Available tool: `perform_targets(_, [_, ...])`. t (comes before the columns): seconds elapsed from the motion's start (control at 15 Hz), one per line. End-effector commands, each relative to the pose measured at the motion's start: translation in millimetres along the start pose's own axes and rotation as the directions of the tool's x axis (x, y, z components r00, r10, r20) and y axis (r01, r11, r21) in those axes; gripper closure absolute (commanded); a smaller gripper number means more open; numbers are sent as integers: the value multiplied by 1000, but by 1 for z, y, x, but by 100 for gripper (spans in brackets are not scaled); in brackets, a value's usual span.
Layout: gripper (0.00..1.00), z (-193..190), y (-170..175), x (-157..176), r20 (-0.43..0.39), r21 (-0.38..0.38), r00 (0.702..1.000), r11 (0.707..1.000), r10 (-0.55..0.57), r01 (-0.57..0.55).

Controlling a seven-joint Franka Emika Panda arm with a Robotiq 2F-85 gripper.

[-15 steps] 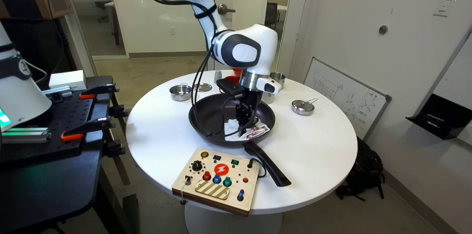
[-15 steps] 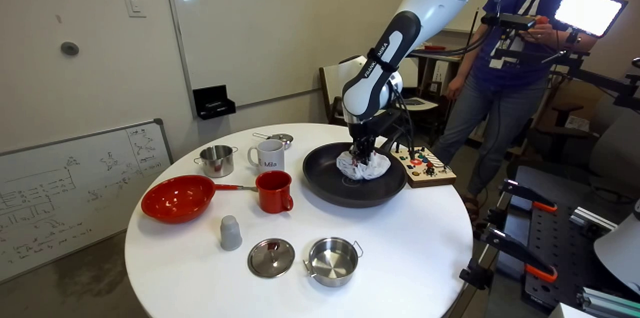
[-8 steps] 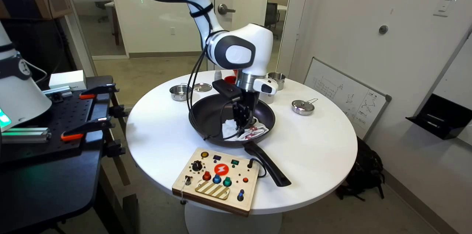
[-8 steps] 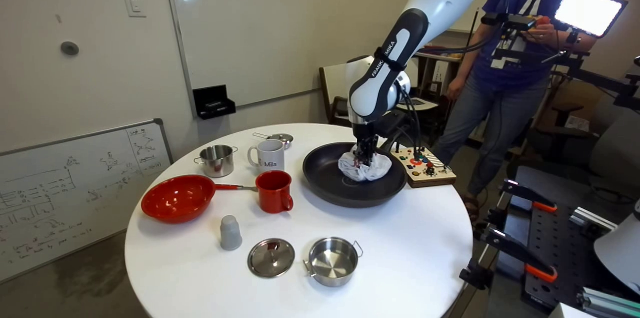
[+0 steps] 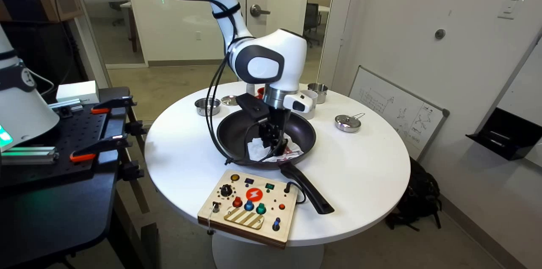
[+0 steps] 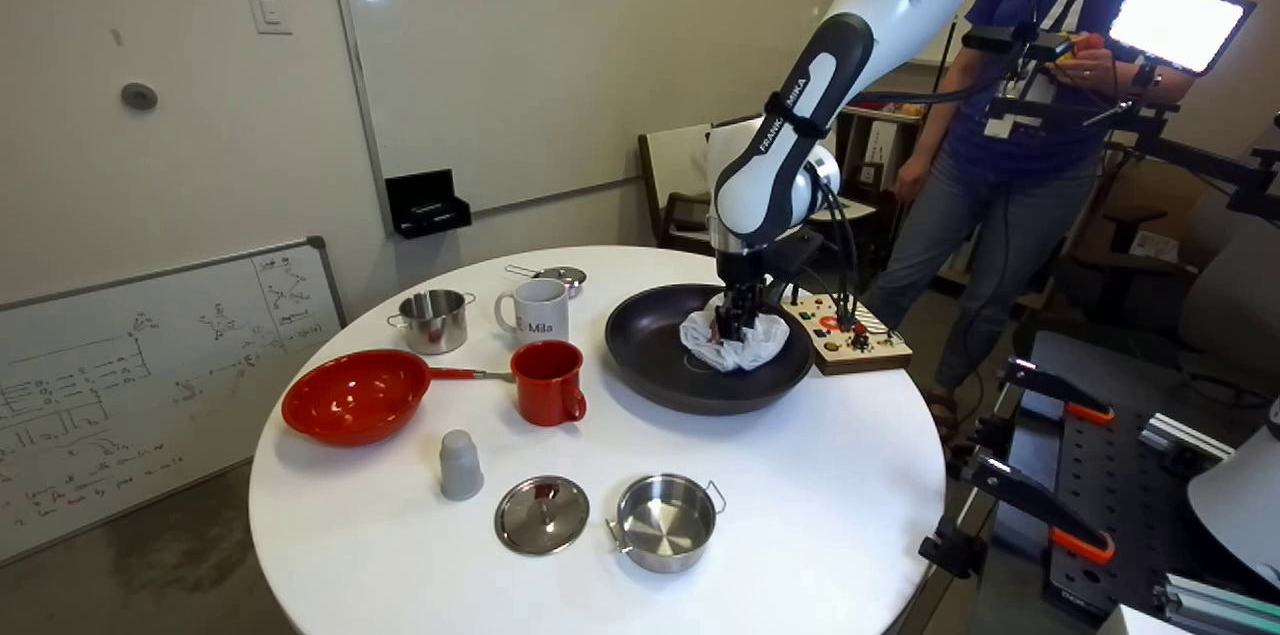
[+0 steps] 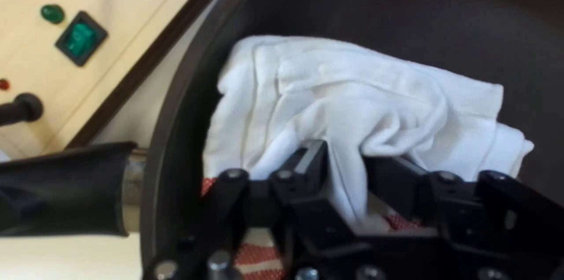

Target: Use the towel to wipe the inside of the pan

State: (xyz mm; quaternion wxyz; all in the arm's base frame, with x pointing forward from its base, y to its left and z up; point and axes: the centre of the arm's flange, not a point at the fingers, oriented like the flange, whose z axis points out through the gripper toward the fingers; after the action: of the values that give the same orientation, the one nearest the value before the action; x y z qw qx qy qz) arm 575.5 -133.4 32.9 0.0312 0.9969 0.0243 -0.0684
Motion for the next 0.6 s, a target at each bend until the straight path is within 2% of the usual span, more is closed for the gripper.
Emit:
perform_targets(0.0, [66,8,-3,-5,14,12,1000,1000,-2,1])
perform_targets(0.2, [66,23,-9,-11,31,27,999,1000,-4,3])
perform_targets(0.53, [66,24,-9,-12,32,28,999,1000,-3,2])
